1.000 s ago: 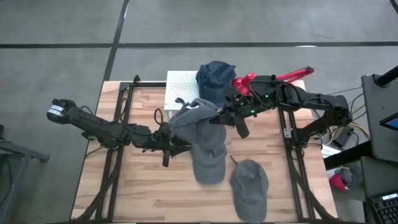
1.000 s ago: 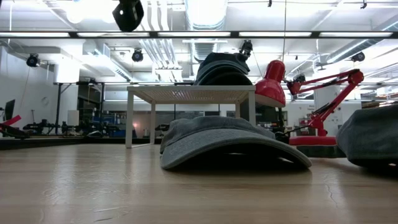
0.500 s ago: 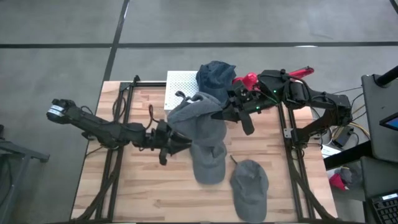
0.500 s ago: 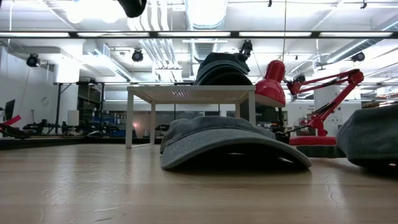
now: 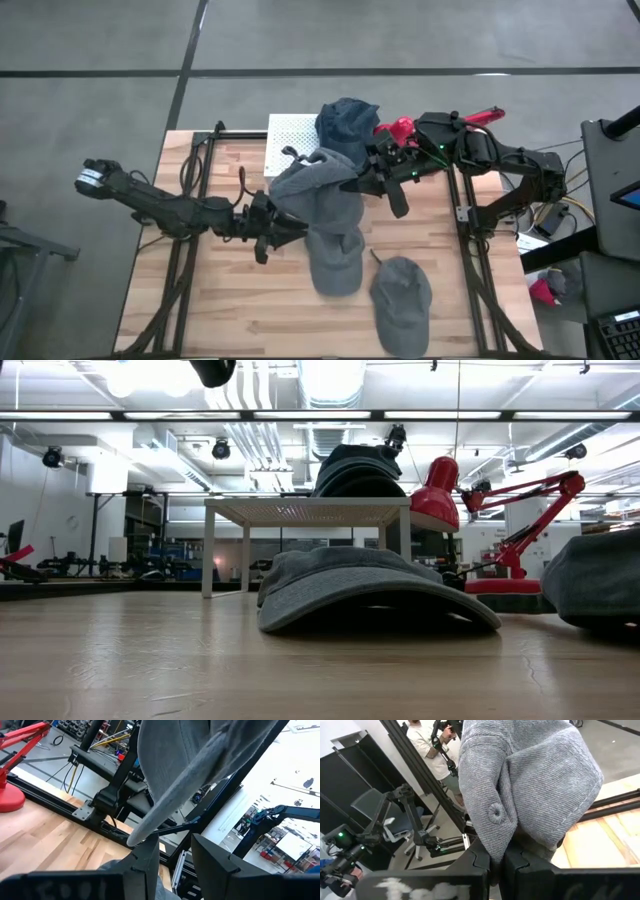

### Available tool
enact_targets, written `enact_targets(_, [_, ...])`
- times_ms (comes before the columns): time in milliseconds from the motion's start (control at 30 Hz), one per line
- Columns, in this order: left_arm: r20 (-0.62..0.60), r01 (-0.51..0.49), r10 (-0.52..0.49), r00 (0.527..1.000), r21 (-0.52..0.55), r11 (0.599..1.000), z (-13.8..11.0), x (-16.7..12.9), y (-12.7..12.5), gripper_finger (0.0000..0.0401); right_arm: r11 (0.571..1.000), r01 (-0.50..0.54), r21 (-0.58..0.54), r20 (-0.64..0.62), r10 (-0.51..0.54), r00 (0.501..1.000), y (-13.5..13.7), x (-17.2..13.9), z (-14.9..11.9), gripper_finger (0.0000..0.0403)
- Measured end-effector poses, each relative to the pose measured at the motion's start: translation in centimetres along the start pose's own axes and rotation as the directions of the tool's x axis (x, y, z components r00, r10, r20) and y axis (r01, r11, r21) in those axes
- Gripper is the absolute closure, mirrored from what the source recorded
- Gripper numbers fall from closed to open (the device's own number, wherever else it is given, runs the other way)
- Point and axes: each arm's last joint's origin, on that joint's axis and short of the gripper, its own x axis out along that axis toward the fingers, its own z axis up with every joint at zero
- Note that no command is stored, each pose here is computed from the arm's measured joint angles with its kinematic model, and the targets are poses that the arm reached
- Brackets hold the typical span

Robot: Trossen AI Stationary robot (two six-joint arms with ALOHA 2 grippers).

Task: Pick & Place hat
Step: Put the top right gray cap on the shelf

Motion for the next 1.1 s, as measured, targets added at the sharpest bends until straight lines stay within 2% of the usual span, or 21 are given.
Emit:
enact_targets(233, [-0.028,-0.010,0.010,1.000,-0.001,1.000,-0.3,0.1,0.2,0.0277,1.000,-0.001,-0.007,0.003,0.001,1.000,0.1,-0.2,0.0,0.0394])
enact_targets(500, [-0.031,-0.088,0.088,0.996,-0.001,0.996,-1.2,0.9,1.0,0.0176,1.000,-0.005,-0.012,0.011,0.005,1.000,0.2,-0.5,0.2,0.0394])
enact_targets(633, [-0.011,-0.097,0.098,0.995,0.019,0.995,-1.5,1.4,1.3,0.0142,1.000,-0.005,-0.012,0.011,0.005,1.000,0.3,-0.6,0.2,0.0394])
enact_targets(1100, [0.101,-0.027,0.023,0.995,0.042,0.999,-0.4,1.5,0.6,0.0133,1.000,-0.015,-0.016,0.032,0.016,0.999,0.7,-1.5,0.4,0.0394])
